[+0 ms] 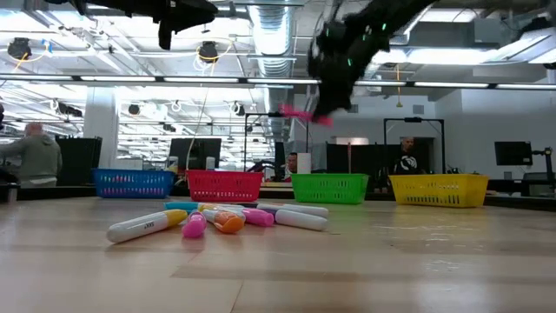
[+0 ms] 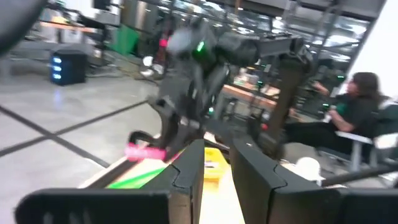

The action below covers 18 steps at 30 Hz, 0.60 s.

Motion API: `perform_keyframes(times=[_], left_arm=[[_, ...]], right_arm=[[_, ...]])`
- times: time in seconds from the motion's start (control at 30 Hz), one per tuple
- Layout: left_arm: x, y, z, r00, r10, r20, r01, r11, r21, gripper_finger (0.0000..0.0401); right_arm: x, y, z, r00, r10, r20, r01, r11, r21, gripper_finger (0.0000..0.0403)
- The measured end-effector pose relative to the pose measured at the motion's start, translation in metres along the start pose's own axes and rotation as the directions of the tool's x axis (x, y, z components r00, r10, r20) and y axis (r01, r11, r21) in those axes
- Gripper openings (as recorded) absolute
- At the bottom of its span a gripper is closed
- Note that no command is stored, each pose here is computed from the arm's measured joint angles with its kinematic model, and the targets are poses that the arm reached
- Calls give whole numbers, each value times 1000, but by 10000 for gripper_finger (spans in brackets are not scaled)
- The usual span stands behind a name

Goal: Pick & Place Markers
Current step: Put the large pink highlighter pen into the blue bin

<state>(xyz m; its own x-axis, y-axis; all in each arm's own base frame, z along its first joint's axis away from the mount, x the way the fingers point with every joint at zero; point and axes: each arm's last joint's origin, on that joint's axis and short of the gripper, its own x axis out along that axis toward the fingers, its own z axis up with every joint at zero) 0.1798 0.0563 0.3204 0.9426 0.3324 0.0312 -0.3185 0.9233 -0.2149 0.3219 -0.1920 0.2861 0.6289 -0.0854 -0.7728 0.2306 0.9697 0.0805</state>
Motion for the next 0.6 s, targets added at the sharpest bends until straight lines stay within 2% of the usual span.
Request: perform_keyframes(times=[0.13, 0.23, 0.3, 0.43, 0.6], left_arm=[[0, 0, 0, 996, -82, -18, 82, 997, -7, 76], [0, -1, 0, 993, -118, -23, 118, 993, 2, 76], [0, -2, 0, 990, -136, -26, 136, 991, 12, 78], [1, -3, 0, 986, -166, -29, 166, 986, 31, 95], [1, -4, 0, 981, -191, -31, 192, 981, 34, 130]], right_arm=[[-25, 33, 29, 964, 41, 263, -30, 998, -47, 57], [-42, 58, 49, 890, 88, 447, -52, 994, -92, 57], [-48, 73, 58, 839, 128, 528, -71, 989, -126, 57], [-48, 100, 67, 781, 198, 593, -99, 976, -196, 57], [-33, 122, 70, 764, 250, 595, -116, 960, -255, 57]])
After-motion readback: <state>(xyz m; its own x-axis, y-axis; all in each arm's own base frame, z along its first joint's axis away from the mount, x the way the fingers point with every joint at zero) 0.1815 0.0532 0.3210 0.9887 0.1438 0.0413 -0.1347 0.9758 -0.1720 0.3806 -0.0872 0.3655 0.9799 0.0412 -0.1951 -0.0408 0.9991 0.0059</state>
